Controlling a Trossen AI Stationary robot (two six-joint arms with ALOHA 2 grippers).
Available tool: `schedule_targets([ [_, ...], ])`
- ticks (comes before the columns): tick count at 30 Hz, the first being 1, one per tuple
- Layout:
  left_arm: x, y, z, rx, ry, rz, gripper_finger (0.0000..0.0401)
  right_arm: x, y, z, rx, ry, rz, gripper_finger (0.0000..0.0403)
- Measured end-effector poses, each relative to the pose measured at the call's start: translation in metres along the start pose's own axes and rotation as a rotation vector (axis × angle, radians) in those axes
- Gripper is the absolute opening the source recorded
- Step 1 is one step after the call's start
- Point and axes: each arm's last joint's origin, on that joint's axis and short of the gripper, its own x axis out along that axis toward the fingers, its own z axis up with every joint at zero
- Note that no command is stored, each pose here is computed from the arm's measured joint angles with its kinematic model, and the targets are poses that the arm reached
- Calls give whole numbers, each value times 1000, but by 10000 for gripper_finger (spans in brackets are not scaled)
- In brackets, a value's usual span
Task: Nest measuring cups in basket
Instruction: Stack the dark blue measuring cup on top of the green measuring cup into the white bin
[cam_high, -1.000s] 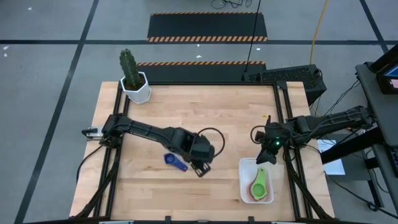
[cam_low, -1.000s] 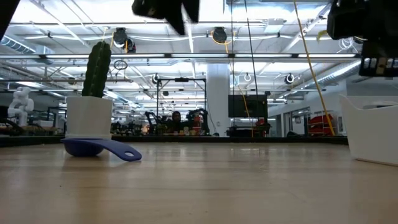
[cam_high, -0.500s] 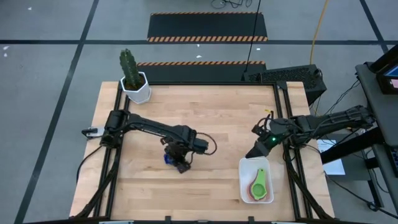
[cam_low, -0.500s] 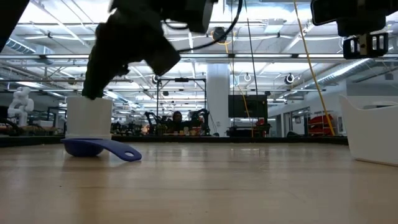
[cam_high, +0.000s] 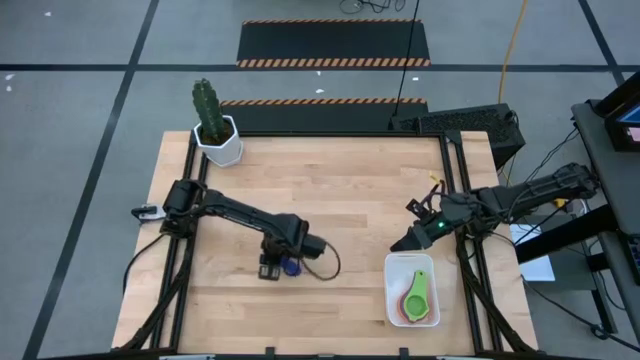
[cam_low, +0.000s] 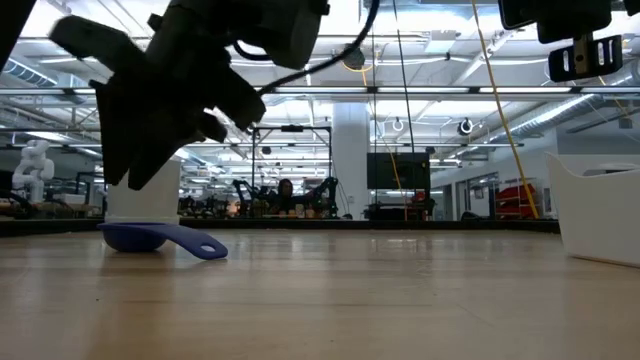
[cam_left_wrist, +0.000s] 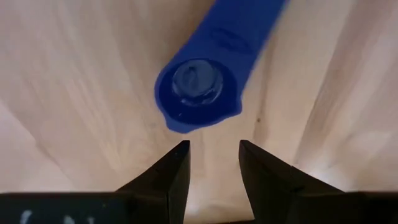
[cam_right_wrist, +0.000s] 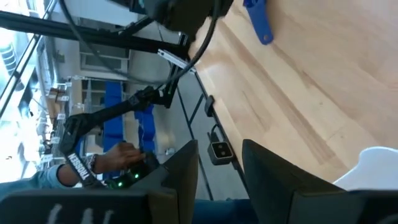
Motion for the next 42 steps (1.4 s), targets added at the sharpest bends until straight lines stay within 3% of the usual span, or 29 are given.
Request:
schedule_targets([
  [6, -13, -24, -11, 285, -106, 79, 134, 0, 0, 0, 17, -11, -1, 119],
  [16, -16, -20, -62, 474, -460, 149, 114, 0, 0, 2, -11, -45, -3, 119],
  [23, 9, -15, -86, 633, -524, 186, 114, 0, 1, 2, -10, -39, 2, 119],
  [28, 28, -15, -89, 676, -490, 190, 114, 0, 2, 2, -5, -41, 14, 119],
  [36, 41, -16, -81, 706, -596, 212, 114, 0, 6, 4, -10, -74, 59, 119],
  [42, 57, -12, -83, 729, -567, 218, 113, 0, 10, 4, -13, -84, 92, 119],
])
